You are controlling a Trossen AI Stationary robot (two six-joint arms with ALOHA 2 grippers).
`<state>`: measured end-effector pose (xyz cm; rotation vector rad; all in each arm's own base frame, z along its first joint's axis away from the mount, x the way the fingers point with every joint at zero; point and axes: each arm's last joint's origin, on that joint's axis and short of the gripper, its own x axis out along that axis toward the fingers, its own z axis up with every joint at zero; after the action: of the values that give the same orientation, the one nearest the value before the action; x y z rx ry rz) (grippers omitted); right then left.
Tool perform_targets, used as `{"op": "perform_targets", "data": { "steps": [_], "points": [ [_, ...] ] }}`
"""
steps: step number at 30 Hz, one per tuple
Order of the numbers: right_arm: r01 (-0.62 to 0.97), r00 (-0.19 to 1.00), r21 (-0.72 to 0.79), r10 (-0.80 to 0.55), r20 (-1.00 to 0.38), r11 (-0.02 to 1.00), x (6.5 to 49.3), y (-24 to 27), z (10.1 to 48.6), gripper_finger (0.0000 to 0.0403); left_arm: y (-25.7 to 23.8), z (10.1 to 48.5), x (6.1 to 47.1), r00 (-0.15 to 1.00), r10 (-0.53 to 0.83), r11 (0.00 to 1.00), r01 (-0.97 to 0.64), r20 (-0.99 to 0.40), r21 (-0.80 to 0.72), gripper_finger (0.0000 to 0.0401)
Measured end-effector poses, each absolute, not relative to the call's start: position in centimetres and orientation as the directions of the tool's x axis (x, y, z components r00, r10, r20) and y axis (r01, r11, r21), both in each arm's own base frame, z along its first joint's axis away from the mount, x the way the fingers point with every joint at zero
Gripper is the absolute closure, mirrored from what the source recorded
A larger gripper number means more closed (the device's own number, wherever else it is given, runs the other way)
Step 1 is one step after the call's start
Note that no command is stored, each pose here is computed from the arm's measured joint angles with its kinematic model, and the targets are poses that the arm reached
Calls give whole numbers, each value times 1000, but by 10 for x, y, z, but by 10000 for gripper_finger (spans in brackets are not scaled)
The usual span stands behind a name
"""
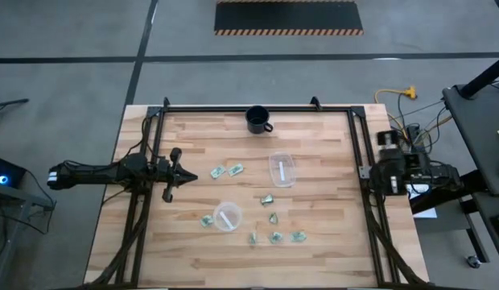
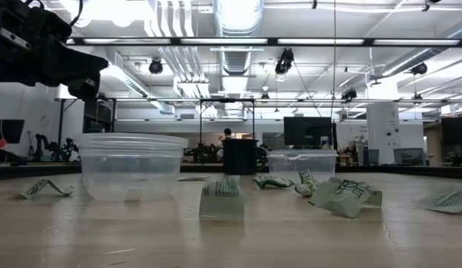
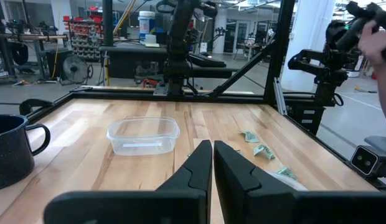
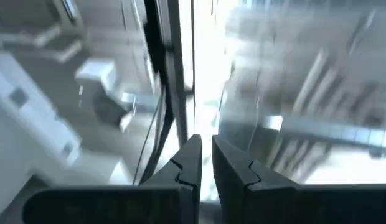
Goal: Pick and place items into bin
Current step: Put the white stevia packet into the right transparent bin
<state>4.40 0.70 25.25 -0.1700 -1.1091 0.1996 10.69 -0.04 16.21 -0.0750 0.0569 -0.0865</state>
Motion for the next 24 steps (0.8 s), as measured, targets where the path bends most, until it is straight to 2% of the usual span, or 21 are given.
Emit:
{"op": "perform_targets", "data": {
  "steps": [3, 9, 20, 24],
  "points": [
    [-14, 365, -293, 278, 889, 956, 37, 8, 264, 374, 0, 162, 107, 995, -88, 993, 84, -54, -77, 401],
    [-2, 315, -479, 455, 833, 878, 32, 13, 291, 374, 0, 162, 107, 995, -88, 993, 84, -54, -77, 401],
    [31, 292, -482, 453, 842, 876, 45, 13, 381, 374, 0, 162, 107, 995, -88, 993, 84, -54, -77, 401],
    [26, 383, -441, 399, 833, 897, 54, 11, 419, 374, 0, 162, 107, 995, -88, 993, 84, -54, -77, 401]
  ]
}}
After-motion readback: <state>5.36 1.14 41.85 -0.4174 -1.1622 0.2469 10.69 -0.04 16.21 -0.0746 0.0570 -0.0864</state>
